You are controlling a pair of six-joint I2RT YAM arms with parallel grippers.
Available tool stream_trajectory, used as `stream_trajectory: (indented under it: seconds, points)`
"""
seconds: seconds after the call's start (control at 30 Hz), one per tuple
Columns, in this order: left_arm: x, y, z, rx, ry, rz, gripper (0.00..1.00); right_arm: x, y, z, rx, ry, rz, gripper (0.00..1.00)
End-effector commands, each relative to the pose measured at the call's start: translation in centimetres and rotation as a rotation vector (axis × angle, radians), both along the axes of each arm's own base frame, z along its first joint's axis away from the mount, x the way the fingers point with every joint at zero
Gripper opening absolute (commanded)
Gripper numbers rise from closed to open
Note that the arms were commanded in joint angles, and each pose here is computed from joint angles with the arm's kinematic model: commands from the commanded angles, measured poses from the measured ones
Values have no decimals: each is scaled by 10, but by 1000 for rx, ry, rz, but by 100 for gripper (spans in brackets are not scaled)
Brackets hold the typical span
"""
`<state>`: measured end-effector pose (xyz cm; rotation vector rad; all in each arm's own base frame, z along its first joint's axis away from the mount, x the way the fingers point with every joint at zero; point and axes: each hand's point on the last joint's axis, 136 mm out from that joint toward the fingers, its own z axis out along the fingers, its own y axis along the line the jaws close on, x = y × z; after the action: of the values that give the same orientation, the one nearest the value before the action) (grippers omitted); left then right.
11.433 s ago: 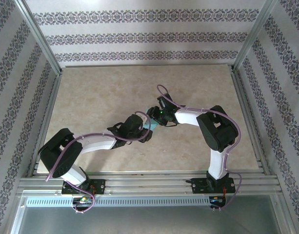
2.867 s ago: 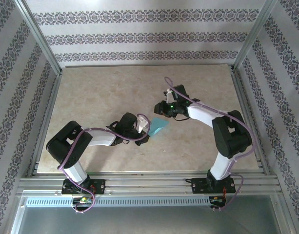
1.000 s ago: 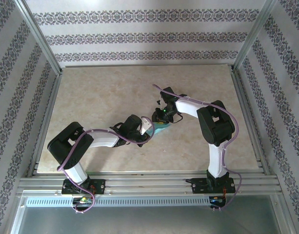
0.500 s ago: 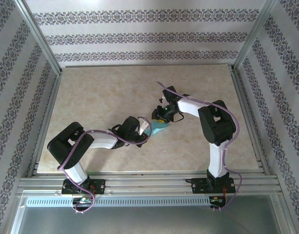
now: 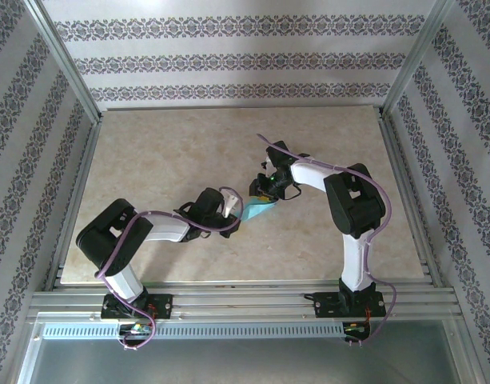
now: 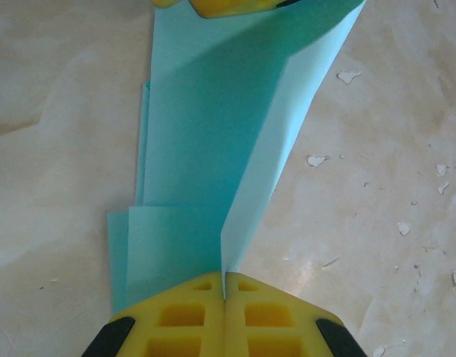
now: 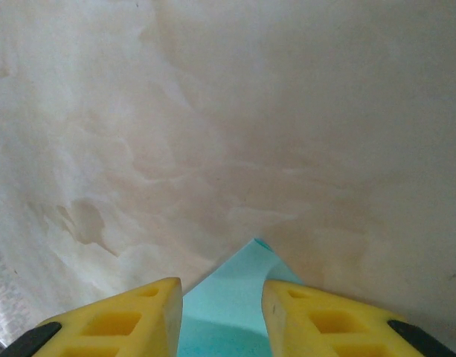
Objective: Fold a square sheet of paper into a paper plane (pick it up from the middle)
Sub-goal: Fold the wing for the fifth time at the center of the table.
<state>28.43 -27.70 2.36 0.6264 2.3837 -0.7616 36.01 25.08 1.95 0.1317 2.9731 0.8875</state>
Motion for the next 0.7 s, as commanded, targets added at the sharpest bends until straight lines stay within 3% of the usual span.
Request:
stream_trajectory:
  seconds: [0.0,0.43,0.67]
  points:
    - [7,0,2,-29,31,23,6,-20,-18,-33,-128,84,22,40]
    - [-2,-9,4,-7,133,-114,2,-14,-13,-26,-109,61,38,43]
    - [-3,-11,-2,-22,171,-101,0,16,1,18,77,-25,-34,54]
